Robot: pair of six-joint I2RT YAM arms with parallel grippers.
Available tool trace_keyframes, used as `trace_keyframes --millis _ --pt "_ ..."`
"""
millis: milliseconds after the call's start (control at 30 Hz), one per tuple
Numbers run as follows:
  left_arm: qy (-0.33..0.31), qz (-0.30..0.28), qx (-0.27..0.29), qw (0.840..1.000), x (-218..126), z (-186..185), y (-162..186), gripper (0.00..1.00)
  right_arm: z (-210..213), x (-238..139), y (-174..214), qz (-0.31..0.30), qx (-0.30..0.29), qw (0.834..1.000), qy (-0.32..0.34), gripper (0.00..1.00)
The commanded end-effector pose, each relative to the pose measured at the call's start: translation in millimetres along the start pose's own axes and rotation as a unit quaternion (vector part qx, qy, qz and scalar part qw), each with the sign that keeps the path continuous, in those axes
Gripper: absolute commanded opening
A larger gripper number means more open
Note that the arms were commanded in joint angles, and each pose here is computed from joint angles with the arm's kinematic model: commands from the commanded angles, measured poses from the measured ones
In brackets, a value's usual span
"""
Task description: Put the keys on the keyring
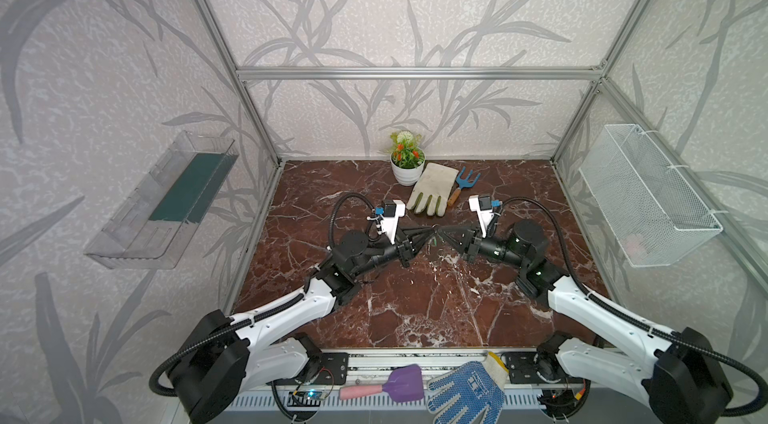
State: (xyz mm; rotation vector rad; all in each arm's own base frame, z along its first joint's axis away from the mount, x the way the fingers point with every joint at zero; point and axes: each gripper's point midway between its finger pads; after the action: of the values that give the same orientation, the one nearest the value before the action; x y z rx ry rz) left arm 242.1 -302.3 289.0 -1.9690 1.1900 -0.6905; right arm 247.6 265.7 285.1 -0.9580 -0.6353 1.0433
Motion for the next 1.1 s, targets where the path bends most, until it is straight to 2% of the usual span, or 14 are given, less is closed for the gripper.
trace_keyframes --millis 0,267,533,833,1067 --pt "-0.007 0.009 0.003 1.0 1.2 -5.2 -5.3 0.21 7.8 -11.3 -14.1 -0.008 -0.036 0.999 -0.015 0.0" --pt "-0.08 0.043 -0.003 0.996 -7.2 11.8 0.2 0.27 0.6 -19.8 5.3 0.056 -0.085 0.995 0.0 0.0" --pt "-0.116 0.13 0.001 0.985 -9.5 11.7 11.1 0.26 5.6 -23.6 15.7 0.1 -0.122 0.988 -0.011 0.0" --pt "-0.116 0.217 0.019 0.969 -15.7 2.5 24.8 0.26 11.5 -14.5 36.5 0.132 -0.124 0.982 -0.047 0.0" --pt "-0.098 0.266 0.004 0.959 -11.9 -1.1 42.3 0.25 17.8 -12.8 39.2 0.137 -0.128 0.981 -0.059 0.0"
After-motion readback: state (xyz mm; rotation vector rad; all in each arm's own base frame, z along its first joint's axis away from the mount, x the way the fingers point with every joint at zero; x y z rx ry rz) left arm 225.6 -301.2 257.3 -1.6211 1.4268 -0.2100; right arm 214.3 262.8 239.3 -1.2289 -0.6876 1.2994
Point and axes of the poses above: each gripper's point midway between its finger pads, its own x axis out along the fingers, its own z axis along the line the jaws close on, y = z × x, and after that the axes turned 7 degrees about -x, right-handed
